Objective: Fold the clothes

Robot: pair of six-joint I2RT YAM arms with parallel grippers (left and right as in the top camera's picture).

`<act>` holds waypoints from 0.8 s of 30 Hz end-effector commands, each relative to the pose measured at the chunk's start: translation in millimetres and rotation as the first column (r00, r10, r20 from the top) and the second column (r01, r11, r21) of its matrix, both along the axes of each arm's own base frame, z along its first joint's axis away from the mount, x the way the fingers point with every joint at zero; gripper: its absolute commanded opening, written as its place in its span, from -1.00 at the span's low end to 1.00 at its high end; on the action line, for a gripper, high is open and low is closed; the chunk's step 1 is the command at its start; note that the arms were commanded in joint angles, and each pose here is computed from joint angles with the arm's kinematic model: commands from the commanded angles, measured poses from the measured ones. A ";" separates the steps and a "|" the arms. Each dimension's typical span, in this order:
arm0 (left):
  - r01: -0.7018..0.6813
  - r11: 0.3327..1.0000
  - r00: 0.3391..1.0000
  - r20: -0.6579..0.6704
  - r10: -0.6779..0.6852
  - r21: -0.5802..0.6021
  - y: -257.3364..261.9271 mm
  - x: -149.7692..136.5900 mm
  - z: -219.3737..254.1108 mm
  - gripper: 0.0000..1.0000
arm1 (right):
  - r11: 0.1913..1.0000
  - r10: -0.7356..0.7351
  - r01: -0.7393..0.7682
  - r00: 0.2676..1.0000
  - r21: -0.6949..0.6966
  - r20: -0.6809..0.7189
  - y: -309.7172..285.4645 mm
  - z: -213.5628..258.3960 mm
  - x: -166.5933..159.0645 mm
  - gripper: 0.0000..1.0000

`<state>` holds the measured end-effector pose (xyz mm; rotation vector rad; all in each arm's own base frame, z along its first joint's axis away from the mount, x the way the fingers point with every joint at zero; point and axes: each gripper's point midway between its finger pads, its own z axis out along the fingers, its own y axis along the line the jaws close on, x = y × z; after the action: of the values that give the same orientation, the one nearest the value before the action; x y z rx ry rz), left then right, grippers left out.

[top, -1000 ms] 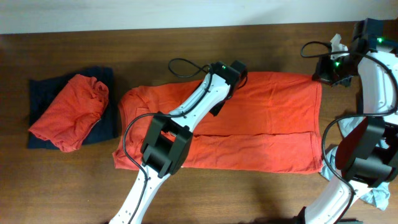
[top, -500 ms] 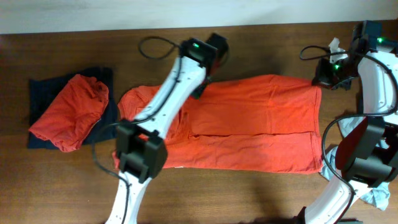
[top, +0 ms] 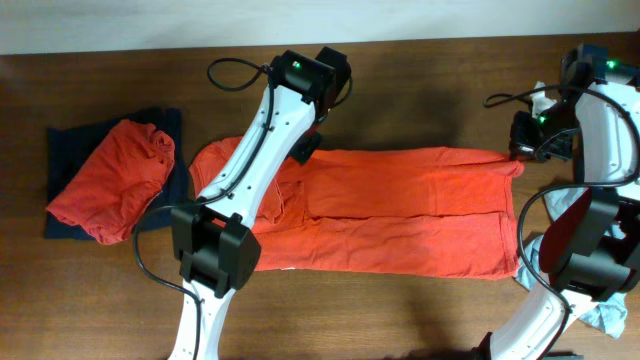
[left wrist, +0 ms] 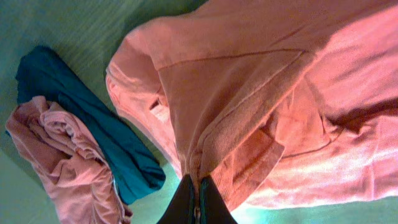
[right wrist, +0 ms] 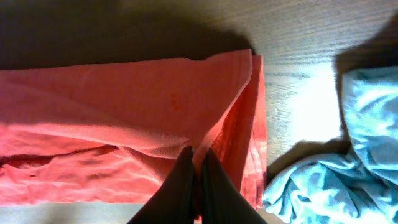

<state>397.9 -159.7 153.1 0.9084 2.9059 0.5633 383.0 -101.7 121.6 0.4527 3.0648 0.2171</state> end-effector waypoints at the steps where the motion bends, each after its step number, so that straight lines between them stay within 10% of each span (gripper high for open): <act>1: 0.007 1.000 1.000 -0.002 -0.007 -0.014 7.9 -2.3 12.5 -0.99 | 0.999 -0.016 0.015 1.000 -0.047 -0.023 -9.0 3.4 -7.5 -0.92; 24: 0.031 0.969 0.999 0.034 -0.023 -0.246 7.4 -32.8 71.7 -0.99 | 0.997 0.034 -0.027 0.996 0.079 -0.088 21.3 7.0 -25.1 -0.92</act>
<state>379.1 -151.9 210.2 0.8784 2.8622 0.2792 356.2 -93.9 122.6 0.4680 3.1760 0.2401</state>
